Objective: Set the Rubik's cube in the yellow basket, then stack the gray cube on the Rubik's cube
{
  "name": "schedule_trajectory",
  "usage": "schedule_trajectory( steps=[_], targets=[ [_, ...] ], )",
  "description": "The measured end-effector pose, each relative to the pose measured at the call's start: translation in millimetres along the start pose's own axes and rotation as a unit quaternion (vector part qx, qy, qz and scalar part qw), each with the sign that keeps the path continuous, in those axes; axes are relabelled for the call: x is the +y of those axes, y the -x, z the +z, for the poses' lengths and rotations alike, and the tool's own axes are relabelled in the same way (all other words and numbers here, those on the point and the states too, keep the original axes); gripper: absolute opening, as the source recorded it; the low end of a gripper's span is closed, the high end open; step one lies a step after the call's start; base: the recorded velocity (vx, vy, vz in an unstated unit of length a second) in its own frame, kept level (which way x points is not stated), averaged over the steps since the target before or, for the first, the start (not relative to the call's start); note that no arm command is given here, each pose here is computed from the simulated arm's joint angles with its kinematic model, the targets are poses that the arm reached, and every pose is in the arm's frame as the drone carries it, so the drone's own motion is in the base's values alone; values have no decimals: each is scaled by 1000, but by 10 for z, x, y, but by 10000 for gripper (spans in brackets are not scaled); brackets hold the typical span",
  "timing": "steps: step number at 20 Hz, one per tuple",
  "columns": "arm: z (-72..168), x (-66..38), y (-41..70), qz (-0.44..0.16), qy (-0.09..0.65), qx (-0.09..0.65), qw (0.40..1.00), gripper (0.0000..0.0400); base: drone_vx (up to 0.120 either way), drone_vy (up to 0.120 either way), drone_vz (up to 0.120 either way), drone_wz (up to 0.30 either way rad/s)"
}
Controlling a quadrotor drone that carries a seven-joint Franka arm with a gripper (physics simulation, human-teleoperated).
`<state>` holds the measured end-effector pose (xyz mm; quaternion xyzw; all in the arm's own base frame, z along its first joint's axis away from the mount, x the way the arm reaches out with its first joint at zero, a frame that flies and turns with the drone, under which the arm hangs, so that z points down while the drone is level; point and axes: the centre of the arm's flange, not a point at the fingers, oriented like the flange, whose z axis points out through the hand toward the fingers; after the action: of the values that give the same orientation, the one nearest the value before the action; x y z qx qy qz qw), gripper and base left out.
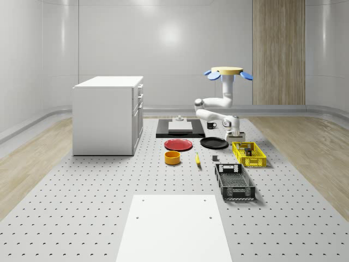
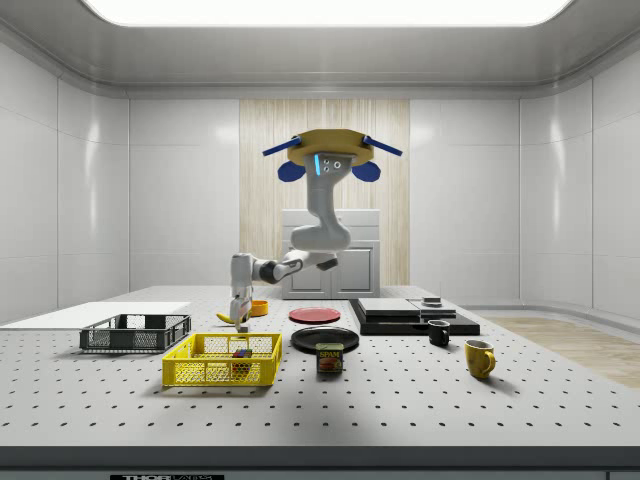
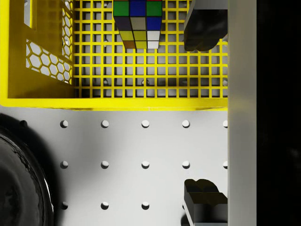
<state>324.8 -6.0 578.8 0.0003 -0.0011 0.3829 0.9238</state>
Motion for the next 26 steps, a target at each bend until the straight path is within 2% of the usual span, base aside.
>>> schedule_trajectory(
  steps=[15,23,26],
  targets=[
    [0,0,0,0,0,0,1000,400,69,-120,0,0],
    [0,0,0,0,0,0,1000,400,0,-120,-110,0],
    [0,0,0,0,0,0,1000,400,0,-120,-13,0]
  ],
)
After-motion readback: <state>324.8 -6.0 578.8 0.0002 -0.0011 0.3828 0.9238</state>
